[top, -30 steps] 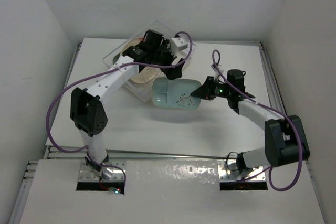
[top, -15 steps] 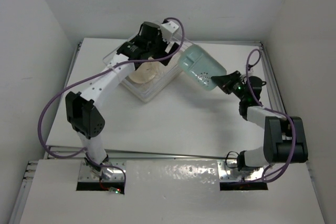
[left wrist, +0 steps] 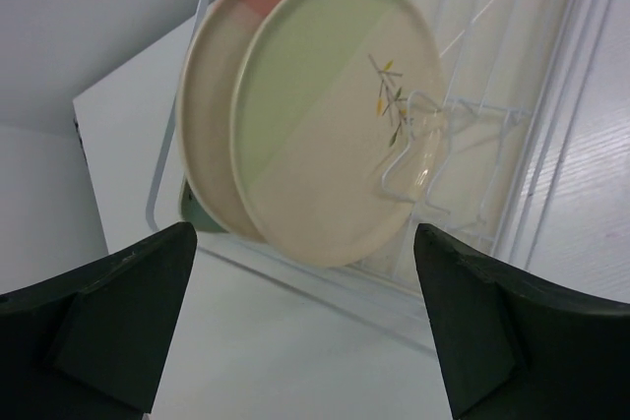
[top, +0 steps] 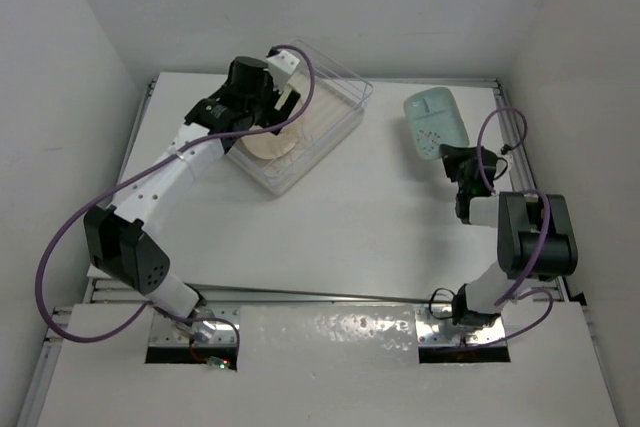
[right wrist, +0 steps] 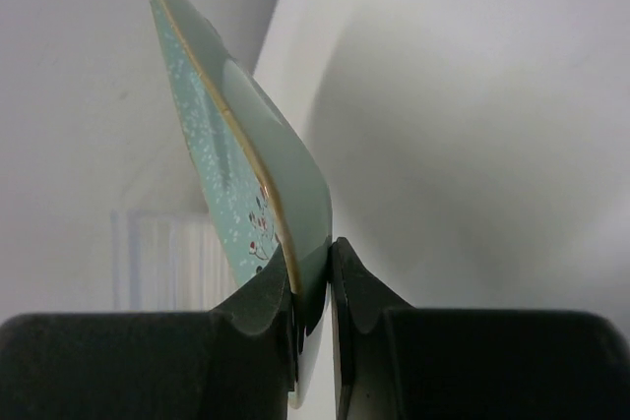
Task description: Unload the plates from the dish rack
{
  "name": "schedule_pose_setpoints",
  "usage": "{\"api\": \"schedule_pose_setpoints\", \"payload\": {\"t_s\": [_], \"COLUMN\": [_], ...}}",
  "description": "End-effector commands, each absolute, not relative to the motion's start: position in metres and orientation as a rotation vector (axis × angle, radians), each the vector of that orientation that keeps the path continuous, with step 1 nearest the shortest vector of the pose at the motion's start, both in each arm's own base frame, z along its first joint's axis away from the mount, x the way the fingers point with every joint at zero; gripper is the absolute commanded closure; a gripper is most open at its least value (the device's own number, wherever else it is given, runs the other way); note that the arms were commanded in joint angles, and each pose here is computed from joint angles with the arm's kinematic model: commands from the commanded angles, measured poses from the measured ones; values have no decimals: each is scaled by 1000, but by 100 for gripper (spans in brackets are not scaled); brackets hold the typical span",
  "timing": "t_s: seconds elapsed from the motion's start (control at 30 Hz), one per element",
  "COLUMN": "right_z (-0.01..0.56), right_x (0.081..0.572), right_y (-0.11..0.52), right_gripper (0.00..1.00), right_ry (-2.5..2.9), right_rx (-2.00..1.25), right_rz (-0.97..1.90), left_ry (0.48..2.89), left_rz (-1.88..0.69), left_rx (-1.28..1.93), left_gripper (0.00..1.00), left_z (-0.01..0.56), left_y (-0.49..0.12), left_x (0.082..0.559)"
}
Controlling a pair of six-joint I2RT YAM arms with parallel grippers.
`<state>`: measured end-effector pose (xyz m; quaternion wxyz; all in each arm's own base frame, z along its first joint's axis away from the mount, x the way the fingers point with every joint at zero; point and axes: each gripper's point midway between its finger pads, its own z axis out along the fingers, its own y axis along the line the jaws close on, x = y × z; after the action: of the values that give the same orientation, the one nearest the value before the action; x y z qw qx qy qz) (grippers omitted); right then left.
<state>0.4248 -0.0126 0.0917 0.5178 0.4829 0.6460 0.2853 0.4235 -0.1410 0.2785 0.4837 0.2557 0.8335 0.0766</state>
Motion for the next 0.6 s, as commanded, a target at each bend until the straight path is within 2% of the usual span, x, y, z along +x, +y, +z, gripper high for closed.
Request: {"api": "schedule_pose_setpoints", "payload": {"t_s": [0.0, 0.13, 0.3, 0.57], "right_z": [174, 147, 111, 88], "right_x": [462, 472, 483, 504], "right_y": [-57, -77, -76, -73], "right_gripper": [100, 100, 100, 100], "right_ry": [1198, 1227, 1283, 1284], "right_rx": [1141, 1201, 1264, 1324], "right_rz": [734, 727, 782, 866], "left_ry": [1988, 2034, 2076, 2091], "left_rz": [220, 191, 162, 163], "left_rx": [560, 526, 503, 505], "left_gripper": [10, 16, 16, 16], "left_z": [292, 276, 259, 253], "left_y": [-121, -118, -115, -114], "left_x": [425, 425, 430, 434]}}
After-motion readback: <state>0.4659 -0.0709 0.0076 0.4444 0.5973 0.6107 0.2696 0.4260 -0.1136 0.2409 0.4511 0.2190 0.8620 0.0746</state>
